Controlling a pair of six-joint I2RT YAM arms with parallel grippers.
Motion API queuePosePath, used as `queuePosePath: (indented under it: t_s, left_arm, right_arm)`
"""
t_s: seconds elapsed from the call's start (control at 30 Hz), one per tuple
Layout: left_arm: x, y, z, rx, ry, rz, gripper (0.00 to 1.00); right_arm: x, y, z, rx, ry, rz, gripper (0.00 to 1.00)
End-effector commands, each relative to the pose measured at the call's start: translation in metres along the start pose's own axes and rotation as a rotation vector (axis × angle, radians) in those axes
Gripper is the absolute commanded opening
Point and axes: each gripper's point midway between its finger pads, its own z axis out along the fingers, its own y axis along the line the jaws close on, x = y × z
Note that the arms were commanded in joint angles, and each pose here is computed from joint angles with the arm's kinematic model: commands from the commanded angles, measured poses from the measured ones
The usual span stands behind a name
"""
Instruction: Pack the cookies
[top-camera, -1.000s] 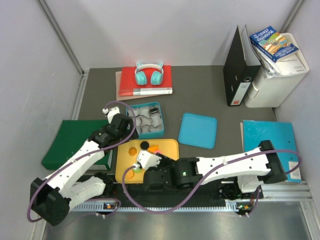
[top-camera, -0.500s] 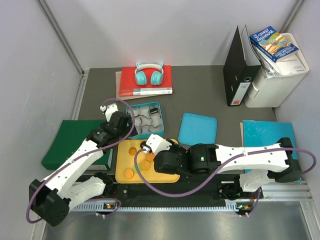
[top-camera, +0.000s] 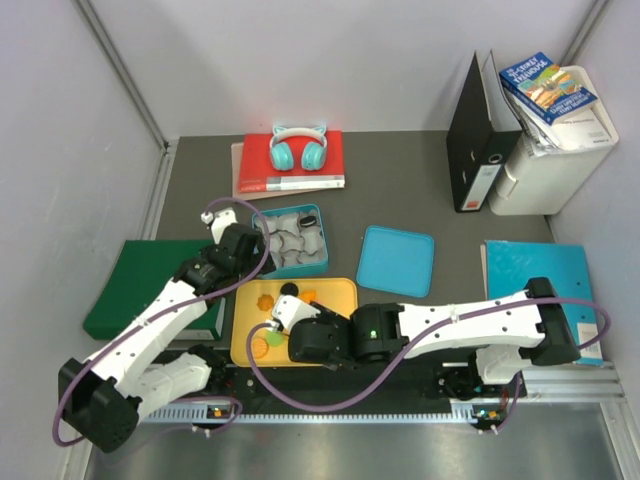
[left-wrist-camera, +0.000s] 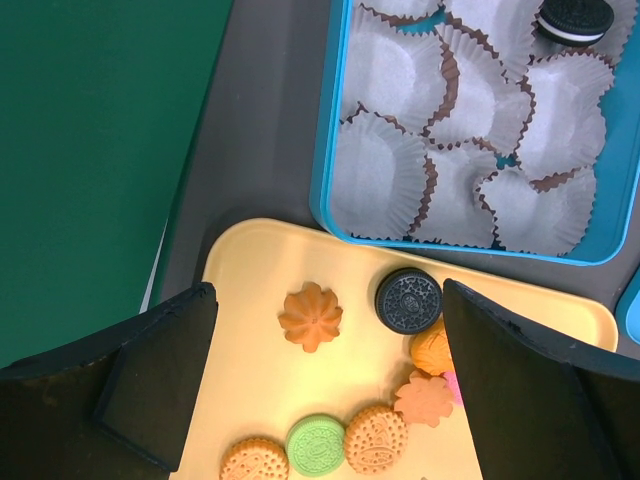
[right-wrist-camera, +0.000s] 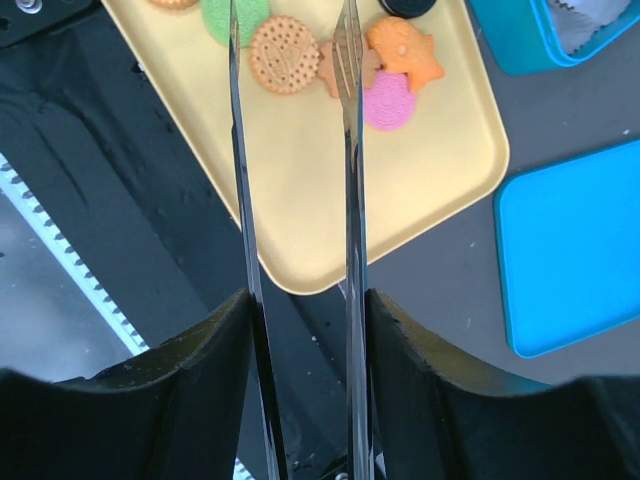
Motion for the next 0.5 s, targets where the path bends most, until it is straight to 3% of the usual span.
queuePosePath:
  t_s: [0.0, 0.47]
  left_arm:
    - [0.003, 0.002, 0.002, 0.001, 0.004, -0.007, 0.98]
    - [0.008, 0.002, 0.003, 0.003, 0.017, -0.011, 0.98]
  right_arm:
    - [-0.002, 0.017, 0.008, -0.055, -0.01, 0.013, 0.48]
    - [0.017, 0.024, 0.031, -0.038, 0.037, 0.006, 0.48]
